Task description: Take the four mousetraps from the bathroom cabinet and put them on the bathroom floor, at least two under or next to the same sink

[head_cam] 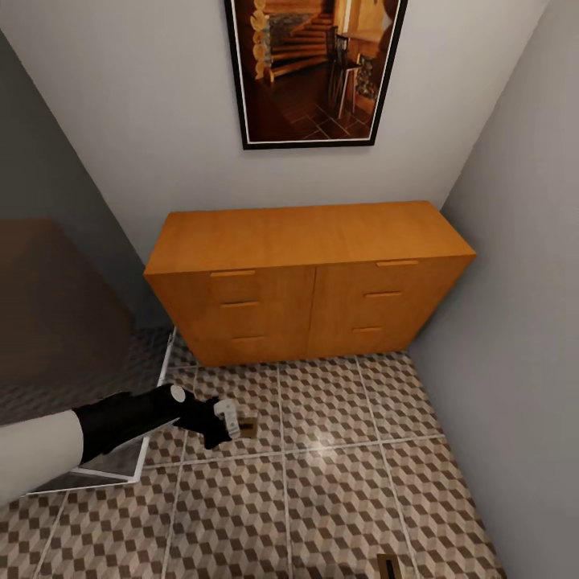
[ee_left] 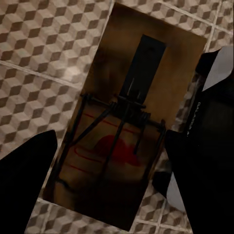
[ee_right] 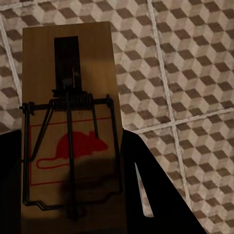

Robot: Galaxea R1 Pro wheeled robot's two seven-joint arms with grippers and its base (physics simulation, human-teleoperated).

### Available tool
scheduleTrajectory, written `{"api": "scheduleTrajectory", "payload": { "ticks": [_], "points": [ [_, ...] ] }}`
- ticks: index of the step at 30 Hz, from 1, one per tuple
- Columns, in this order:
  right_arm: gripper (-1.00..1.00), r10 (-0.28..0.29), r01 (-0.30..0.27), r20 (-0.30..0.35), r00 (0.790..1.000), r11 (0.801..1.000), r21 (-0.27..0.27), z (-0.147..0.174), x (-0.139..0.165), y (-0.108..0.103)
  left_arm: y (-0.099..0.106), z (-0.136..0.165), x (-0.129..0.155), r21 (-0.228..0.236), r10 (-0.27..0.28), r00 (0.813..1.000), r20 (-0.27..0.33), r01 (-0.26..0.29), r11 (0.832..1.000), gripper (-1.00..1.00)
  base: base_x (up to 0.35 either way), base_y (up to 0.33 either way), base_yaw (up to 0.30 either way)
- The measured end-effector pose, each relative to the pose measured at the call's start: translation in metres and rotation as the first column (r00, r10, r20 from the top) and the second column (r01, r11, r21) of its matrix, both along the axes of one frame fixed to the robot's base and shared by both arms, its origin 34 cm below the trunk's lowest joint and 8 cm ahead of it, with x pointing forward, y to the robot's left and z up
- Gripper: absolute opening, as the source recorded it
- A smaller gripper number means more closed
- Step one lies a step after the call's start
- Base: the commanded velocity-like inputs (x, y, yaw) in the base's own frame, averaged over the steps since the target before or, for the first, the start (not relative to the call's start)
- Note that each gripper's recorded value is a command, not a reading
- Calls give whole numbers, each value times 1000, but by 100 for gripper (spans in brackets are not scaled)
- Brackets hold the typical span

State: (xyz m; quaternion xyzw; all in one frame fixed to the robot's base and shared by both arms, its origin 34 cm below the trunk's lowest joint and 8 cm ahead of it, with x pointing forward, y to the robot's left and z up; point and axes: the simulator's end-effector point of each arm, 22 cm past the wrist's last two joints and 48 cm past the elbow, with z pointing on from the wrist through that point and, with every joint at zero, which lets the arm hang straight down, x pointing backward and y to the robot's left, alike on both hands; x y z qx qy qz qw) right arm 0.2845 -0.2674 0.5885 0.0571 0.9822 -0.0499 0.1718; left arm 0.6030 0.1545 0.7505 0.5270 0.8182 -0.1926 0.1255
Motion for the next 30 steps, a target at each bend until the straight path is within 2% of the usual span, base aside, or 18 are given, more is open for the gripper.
{"api": "scheduleTrajectory", "payload": {
  "ticks": [3, 5, 10, 17, 19, 21, 25, 28, 30],
  "points": [
    [-100, 0, 0, 1, 1000, 1000, 1, 0, 0, 0, 15, -26, -26, -20, 36, 999, -27, -37, 999, -100, 0, 0, 0],
    [-100, 0, 0, 2, 1000, 1000, 1, 0, 1, 1, 32, -44, -44, 1, 71, 997, -33, -71, 997, -100, 0, 0, 0],
    [-100, 0, 0, 3, 1000, 1000, 1, 0, 1, 1, 60, -68, -77, 64, 127, 991, -47, -124, 990, -100, 0, 0, 0],
    [-100, -1, 1, 7, 1000, 1000, 1, 0, 2, 1, 82, -84, -121, 123, 110, 990, -89, -98, 987, -100, 0, 0, 0],
    [-100, -1, 1, 9, 1000, 1000, 0, 1, 3, 1, 88, -89, -130, 144, 120, 989, -82, -108, 984, -100, 0, 0, 0],
    [-100, 0, 1, 10, 1000, 1000, 0, 1, 3, 1, 96, -95, -135, 175, 145, 988, -51, -134, 975, -100, 0, 0, 0],
    [-100, 0, 0, 13, 1000, 1000, 0, 1, 4, 2, 110, -107, -150, 252, 228, 973, 42, -232, 940, -100, 0, 0, 0],
    [-100, -2, 2, 15, 1000, 1000, -2, 1, 5, 2, 115, -109, -166, 284, 269, 960, 79, -280, 917, -100, 0, 0, 0],
    [-100, -2, 2, 15, 1000, 1000, -3, 1, 5, 2, 116, -109, -173, 289, 302, 948, 98, -318, 903, -100, 0, 0, 0]
  ]
}}
